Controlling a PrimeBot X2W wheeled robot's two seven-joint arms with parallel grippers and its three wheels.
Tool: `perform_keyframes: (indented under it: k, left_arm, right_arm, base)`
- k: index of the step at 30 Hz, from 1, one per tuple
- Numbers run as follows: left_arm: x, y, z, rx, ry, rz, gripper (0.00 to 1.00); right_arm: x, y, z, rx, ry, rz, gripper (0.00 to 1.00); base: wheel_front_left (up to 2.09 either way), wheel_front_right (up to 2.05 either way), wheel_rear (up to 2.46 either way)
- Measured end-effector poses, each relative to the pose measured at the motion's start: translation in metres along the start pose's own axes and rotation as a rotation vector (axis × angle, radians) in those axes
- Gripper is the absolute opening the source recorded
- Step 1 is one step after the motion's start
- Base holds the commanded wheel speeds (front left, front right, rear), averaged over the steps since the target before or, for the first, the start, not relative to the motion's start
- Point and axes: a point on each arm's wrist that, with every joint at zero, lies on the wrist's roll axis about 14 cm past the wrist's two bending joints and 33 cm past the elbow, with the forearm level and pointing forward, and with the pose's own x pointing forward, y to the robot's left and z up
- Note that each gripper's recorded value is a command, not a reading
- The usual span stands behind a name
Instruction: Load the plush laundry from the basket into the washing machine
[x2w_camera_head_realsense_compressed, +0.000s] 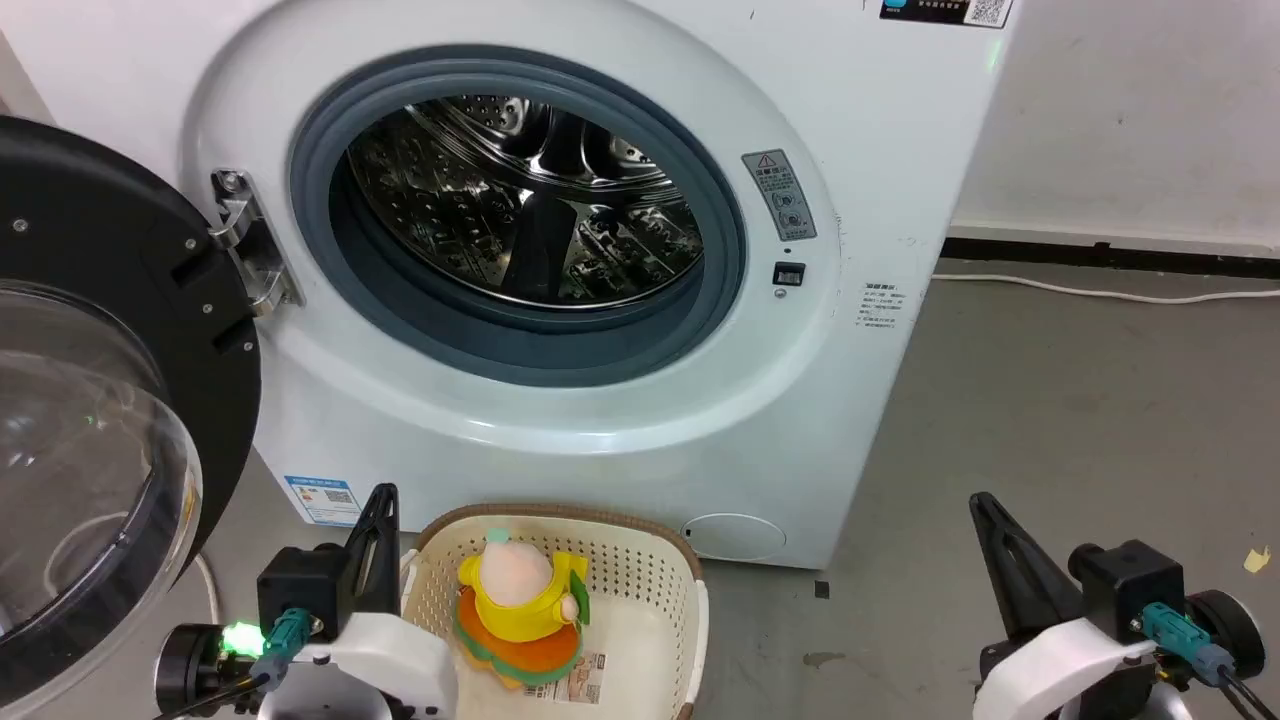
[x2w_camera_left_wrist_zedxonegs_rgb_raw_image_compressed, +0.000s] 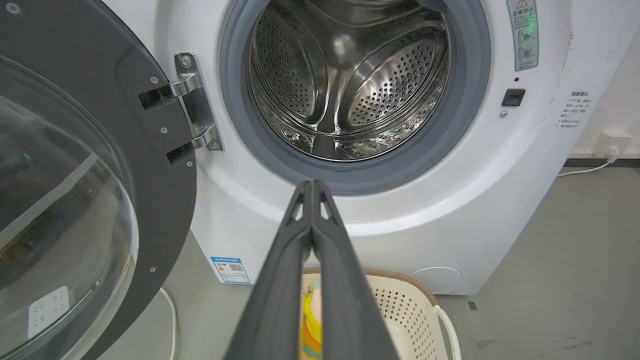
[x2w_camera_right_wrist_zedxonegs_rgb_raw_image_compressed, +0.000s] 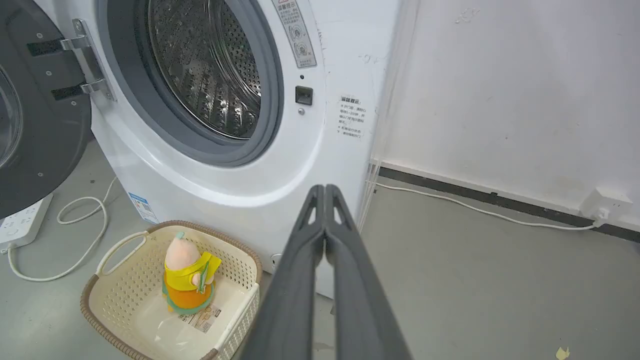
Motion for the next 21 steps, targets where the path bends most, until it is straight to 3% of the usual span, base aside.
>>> perform_keyframes:
  k: [21]
  left_arm:
    - [0.0000, 0.0000, 0.0000, 0.000, 0.000, 0.000, 0.00]
  right_arm:
    - [0.0000, 0.0000, 0.0000, 0.000, 0.000, 0.000, 0.00]
  base:
    - [0.00, 0.00, 0.00]
